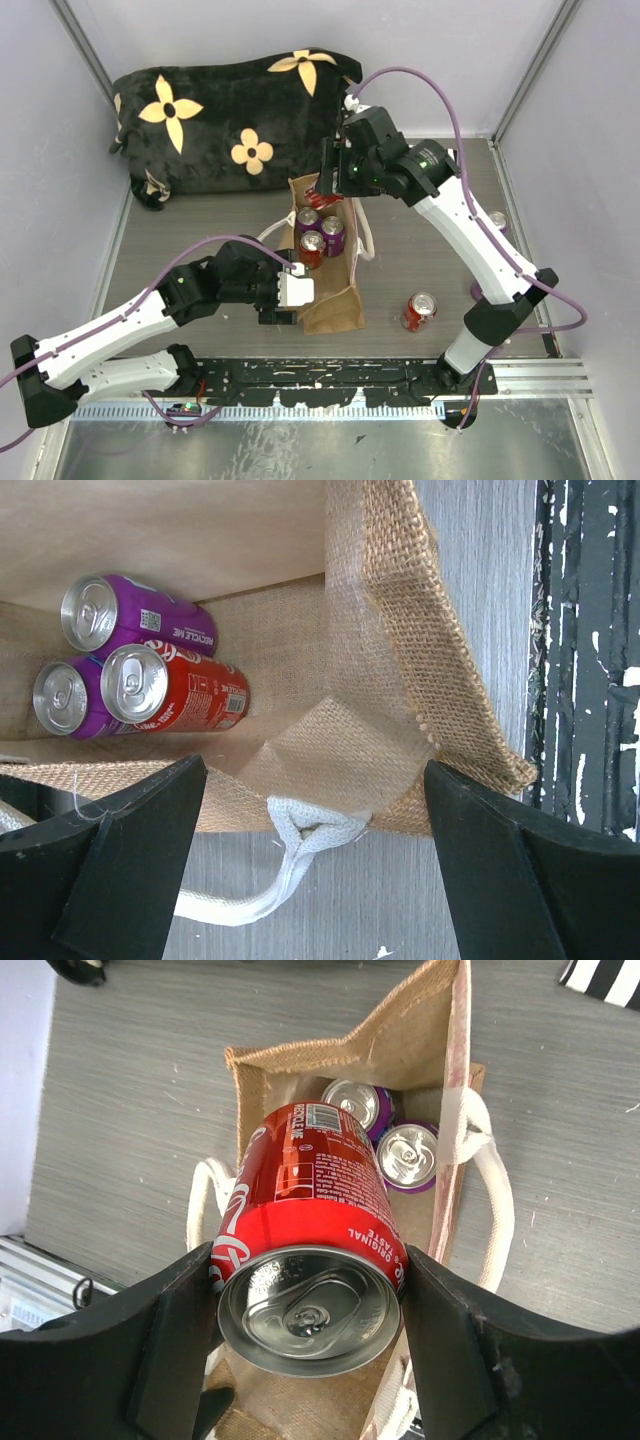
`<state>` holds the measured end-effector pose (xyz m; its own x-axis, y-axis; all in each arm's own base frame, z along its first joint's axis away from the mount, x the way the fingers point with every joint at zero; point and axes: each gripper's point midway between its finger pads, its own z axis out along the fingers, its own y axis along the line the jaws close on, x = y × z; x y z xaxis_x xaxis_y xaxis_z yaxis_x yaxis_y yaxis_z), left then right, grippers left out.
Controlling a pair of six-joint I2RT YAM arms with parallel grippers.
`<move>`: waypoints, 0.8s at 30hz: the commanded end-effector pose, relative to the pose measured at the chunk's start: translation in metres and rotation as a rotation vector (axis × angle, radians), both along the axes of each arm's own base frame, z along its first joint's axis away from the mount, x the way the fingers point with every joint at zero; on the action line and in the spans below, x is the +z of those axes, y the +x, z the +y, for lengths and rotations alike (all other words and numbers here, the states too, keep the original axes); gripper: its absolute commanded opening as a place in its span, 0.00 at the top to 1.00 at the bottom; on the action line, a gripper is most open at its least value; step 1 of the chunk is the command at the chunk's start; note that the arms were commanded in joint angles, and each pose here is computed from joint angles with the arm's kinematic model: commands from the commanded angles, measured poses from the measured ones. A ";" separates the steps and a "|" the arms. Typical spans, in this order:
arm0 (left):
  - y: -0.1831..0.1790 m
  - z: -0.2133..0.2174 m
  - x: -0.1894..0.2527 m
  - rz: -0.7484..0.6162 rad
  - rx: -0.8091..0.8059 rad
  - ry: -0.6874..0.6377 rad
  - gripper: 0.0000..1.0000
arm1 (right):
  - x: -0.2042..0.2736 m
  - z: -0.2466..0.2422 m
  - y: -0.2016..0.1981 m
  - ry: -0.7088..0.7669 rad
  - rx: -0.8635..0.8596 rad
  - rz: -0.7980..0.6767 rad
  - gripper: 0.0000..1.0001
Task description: Place the beverage into the canvas bag
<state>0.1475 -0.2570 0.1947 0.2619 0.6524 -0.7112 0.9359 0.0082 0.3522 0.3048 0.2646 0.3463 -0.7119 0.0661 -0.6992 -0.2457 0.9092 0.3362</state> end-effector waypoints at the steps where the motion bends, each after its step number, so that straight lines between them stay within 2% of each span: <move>1: 0.004 0.002 0.003 -0.035 0.003 0.012 0.02 | 0.007 0.010 0.008 0.015 -0.002 -0.065 0.99; 16: 0.005 0.005 0.008 -0.049 0.014 0.008 0.02 | -0.089 -0.012 -0.009 -0.250 -0.031 0.186 0.99; 24: 0.019 -0.006 0.030 -0.096 0.048 -0.042 0.02 | -0.124 -0.010 -0.009 -0.306 -0.022 0.241 0.99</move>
